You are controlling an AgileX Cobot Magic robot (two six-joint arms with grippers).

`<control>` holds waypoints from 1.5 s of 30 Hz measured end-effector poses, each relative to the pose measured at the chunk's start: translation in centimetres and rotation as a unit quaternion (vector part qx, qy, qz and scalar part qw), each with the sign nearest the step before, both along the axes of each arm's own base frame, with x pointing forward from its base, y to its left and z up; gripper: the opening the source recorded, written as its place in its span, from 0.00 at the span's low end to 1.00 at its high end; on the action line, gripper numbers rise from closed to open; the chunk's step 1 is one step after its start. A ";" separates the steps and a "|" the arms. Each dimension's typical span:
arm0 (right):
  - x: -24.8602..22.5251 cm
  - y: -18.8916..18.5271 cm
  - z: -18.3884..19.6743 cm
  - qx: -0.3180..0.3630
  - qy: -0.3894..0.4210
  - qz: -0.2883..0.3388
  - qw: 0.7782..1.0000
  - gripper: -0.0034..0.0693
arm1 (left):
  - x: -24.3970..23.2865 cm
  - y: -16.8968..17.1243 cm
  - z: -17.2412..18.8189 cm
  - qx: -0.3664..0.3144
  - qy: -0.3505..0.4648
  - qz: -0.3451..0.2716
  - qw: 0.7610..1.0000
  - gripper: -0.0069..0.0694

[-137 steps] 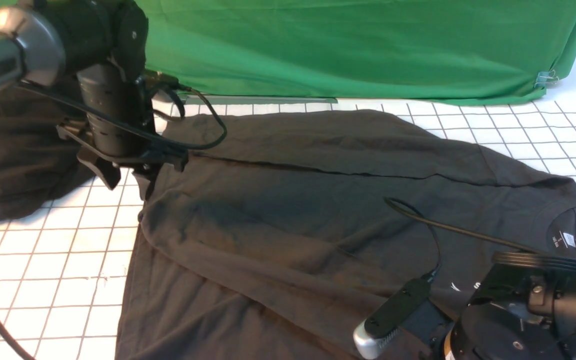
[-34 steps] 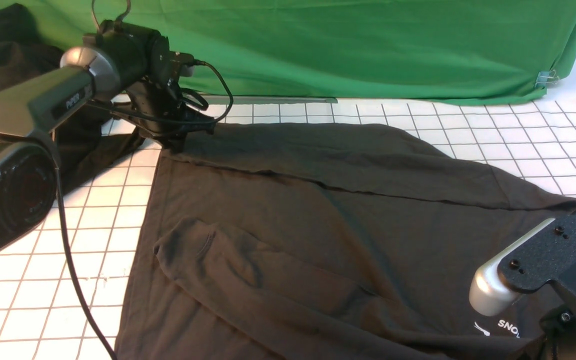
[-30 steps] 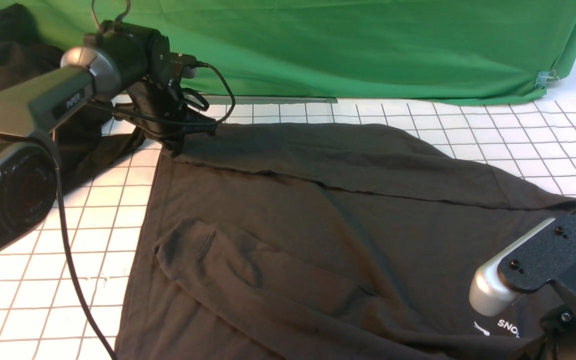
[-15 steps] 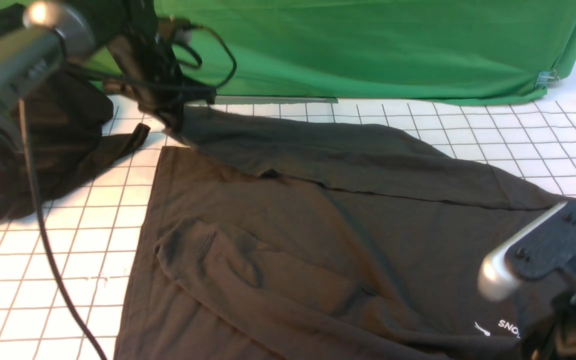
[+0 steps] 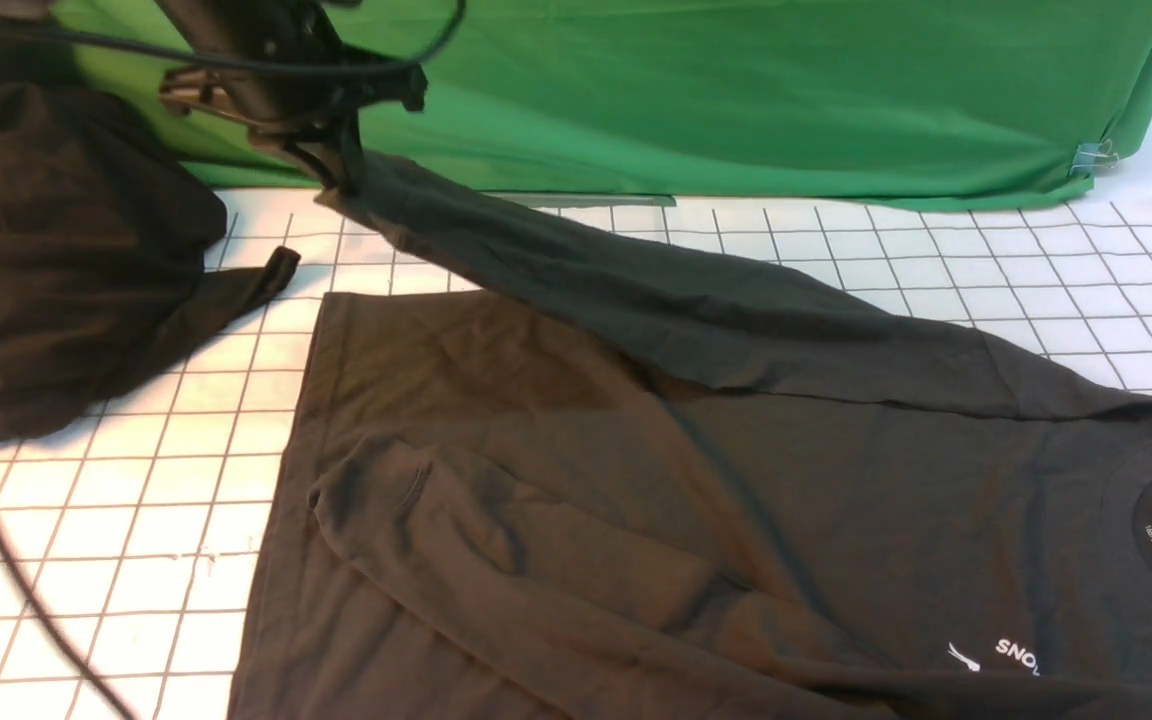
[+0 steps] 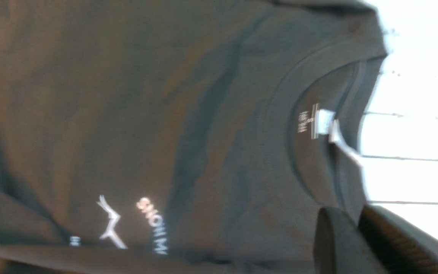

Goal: Fold a long-sleeved shirt over a white checkered tablecloth.
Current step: 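Fold the left side of the dark shirt inward over its body with the left gripper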

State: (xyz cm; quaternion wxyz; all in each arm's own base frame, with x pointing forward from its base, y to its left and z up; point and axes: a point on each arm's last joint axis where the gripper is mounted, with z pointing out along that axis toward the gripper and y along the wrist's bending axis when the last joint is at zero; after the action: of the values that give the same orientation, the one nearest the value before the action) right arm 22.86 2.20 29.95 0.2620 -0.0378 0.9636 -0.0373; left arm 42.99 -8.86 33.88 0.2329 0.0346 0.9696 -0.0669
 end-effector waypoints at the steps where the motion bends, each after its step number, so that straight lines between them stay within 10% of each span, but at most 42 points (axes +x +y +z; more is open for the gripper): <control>1: 0.9 -0.4 -0.4 0.021 0.007 0.003 1.000 0.16 | -0.5 0.0 0.3 -0.001 0.001 0.001 1.000 0.10; 5: 3.4 -0.6 -1.5 0.055 0.002 0.027 0.998 0.18 | -1.4 -0.1 0.4 -0.001 0.008 0.003 1.000 0.10; 14: 13.1 3.1 -5.9 0.029 0.043 0.150 0.987 0.65 | -1.6 0.0 0.4 0.006 0.010 0.009 1.000 0.10; 29: 20.1 7.9 -12.2 -0.006 0.092 0.226 0.970 0.68 | -1.5 0.3 0.3 0.022 0.007 0.010 1.000 0.10; 39: 20.6 7.9 -13.9 -0.015 0.100 0.229 0.968 0.57 | -1.5 0.4 0.3 0.025 0.006 0.012 1.000 0.10; 42: 20.6 7.9 -13.8 -0.015 0.096 0.227 0.969 0.22 | -1.5 0.4 0.3 0.024 0.006 0.014 1.000 0.10; 45: 20.5 7.8 -13.1 -0.017 0.091 0.227 0.969 0.11 | -1.5 0.4 0.3 0.024 0.006 0.014 1.000 0.10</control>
State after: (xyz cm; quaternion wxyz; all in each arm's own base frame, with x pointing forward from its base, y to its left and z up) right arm 43.35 10.04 16.87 0.1741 -0.2633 0.9488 0.0105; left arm 41.48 -8.49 34.21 0.2267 0.0259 0.9728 -0.0402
